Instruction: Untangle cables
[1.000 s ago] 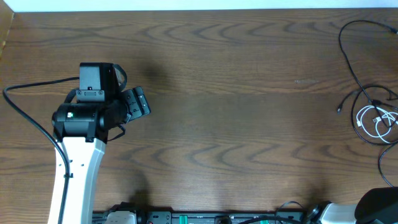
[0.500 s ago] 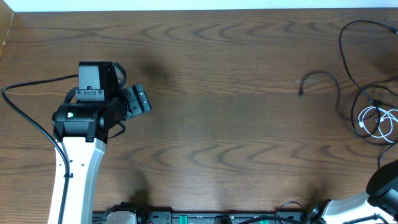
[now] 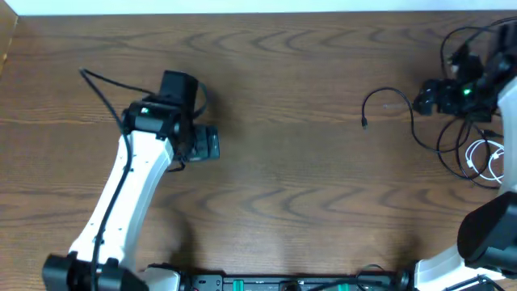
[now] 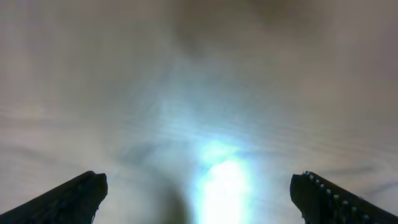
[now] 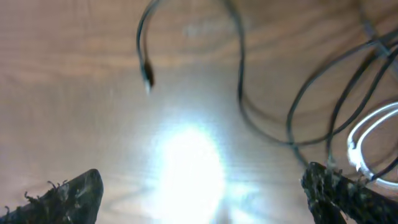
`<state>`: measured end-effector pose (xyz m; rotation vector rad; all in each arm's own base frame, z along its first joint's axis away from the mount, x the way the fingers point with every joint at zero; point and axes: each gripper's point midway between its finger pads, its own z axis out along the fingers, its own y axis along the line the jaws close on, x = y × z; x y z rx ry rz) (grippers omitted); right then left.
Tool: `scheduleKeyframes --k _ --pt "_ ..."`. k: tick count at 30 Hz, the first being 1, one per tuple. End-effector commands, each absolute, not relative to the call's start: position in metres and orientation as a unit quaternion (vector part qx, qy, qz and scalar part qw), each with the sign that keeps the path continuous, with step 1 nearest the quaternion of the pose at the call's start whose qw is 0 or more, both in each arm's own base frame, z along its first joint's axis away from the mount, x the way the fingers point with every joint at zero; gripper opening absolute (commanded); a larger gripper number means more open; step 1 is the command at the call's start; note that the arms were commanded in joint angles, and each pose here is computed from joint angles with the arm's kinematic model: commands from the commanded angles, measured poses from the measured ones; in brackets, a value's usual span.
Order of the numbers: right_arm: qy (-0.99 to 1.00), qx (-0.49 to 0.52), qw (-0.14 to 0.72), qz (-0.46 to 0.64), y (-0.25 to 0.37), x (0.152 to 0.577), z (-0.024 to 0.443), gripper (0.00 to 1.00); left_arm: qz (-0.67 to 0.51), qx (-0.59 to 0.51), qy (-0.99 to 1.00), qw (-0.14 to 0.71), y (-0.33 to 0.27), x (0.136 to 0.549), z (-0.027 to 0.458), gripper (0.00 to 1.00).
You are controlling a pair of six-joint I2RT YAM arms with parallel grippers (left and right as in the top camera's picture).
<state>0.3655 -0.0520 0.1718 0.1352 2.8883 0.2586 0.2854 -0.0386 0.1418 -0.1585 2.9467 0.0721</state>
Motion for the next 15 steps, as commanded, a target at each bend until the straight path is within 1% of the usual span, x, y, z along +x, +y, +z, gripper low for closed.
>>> scheduleKeyframes --k 1,5,7,11,15 --pt "0.991 0.037 0.108 0.064 -0.043 0.359 0.174 0.99 0.063 -0.074 0.994 0.054 -0.024 0.27 0.136 0.99" --pt "0.989 0.042 0.114 0.081 -0.027 0.351 0.17 0.99 0.054 -0.086 0.994 0.045 -0.026 0.259 0.142 1.0" --pt "0.986 0.033 0.139 0.09 -0.016 0.34 0.169 0.99 0.045 -0.087 0.993 0.062 -0.027 0.255 0.15 1.0" --pt "0.976 0.022 0.206 0.07 -0.01 0.319 0.169 0.99 0.024 -0.085 0.987 0.134 -0.027 0.251 0.171 1.0" --pt "0.954 0.012 0.292 0.059 -0.003 0.299 0.181 0.99 -0.007 -0.078 0.969 0.235 -0.031 0.243 0.192 1.0"
